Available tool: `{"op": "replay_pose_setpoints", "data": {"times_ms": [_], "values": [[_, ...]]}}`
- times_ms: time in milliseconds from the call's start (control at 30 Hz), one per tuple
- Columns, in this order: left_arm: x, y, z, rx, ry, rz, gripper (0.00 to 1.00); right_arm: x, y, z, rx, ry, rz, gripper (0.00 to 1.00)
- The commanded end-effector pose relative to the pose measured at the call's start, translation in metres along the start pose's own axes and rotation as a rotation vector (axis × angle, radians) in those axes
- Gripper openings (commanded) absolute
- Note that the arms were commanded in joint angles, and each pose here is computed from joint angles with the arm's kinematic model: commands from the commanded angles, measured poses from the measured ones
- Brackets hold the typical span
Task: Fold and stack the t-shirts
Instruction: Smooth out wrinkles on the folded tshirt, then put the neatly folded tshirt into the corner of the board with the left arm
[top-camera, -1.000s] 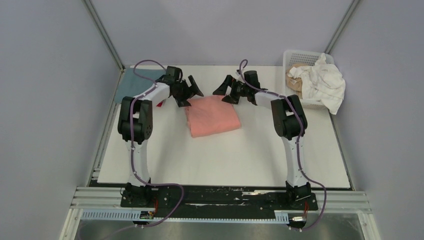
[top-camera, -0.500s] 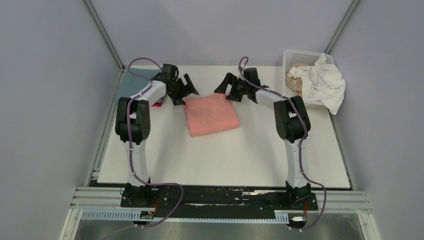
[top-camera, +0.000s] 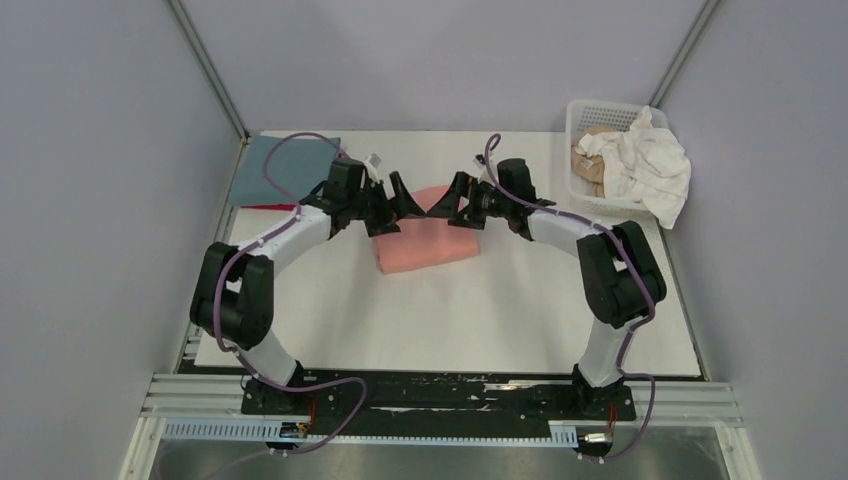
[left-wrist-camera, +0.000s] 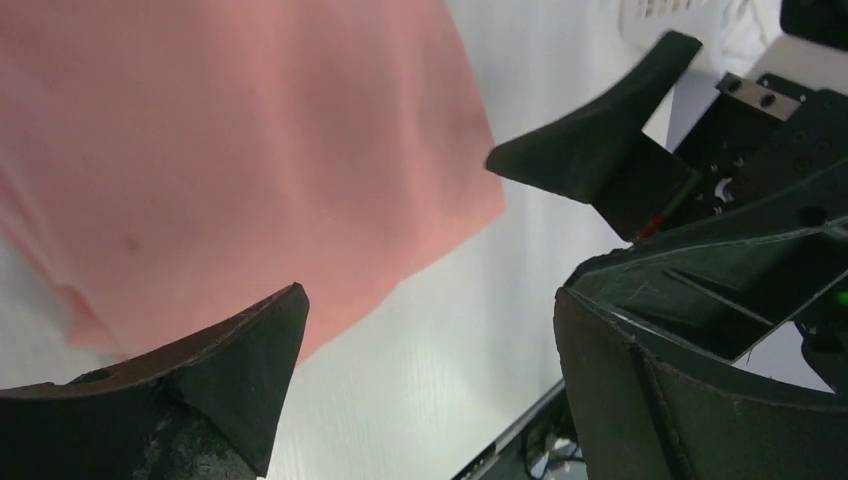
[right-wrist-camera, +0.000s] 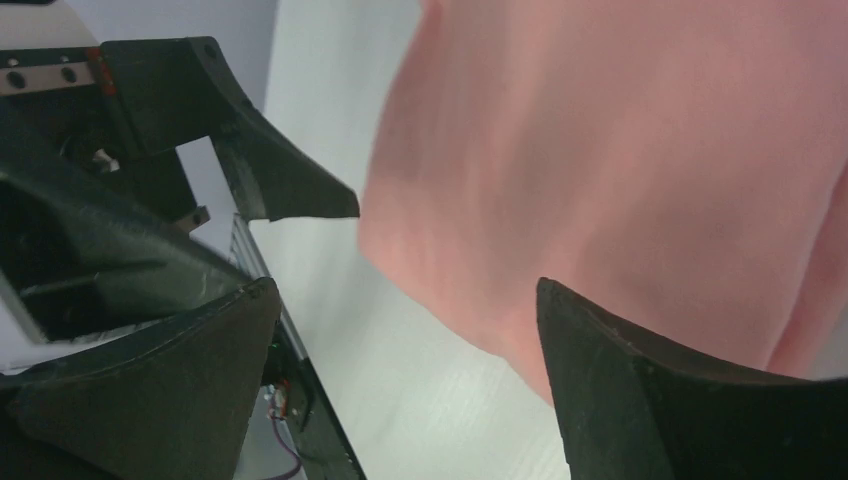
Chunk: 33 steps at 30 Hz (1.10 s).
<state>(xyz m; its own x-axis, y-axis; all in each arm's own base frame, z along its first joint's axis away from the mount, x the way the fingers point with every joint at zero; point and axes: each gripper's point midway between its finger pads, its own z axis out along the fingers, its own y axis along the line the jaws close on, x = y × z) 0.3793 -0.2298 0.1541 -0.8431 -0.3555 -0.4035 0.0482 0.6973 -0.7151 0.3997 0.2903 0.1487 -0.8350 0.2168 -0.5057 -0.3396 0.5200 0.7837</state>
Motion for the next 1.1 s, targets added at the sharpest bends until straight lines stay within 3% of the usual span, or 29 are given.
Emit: {"op": "replay_pose_setpoints", "data": {"times_ms": [0,200,367,500,633,733,1067], "values": [[0.046,0.006,0.027,0.073,0.129,-0.047,1.00,0.034,-0.025,0.013,-0.015,0.065,0.084,1.00],[0.085,0.074,0.035,-0.127,0.182,-0.087,1.00,0.073,-0.095,0.006,0.158,0.094,0.193,1.00],[0.100,0.106,0.018,-0.232,0.160,-0.072,1.00,0.073,-0.110,-0.023,0.269,0.057,0.172,1.00],[0.085,0.087,-0.003,-0.212,0.104,-0.012,1.00,0.044,-0.078,-0.048,0.270,-0.020,0.047,1.00],[0.049,0.066,-0.033,-0.230,-0.071,0.032,1.00,0.022,-0.062,-0.081,0.353,-0.124,-0.051,1.00],[0.024,0.078,-0.041,-0.328,-0.165,0.019,1.00,0.016,-0.067,-0.106,0.449,-0.204,-0.066,1.00],[0.001,0.123,0.009,-0.497,-0.024,-0.043,1.00,0.000,-0.083,-0.166,0.705,-0.373,-0.090,1.00]]}}
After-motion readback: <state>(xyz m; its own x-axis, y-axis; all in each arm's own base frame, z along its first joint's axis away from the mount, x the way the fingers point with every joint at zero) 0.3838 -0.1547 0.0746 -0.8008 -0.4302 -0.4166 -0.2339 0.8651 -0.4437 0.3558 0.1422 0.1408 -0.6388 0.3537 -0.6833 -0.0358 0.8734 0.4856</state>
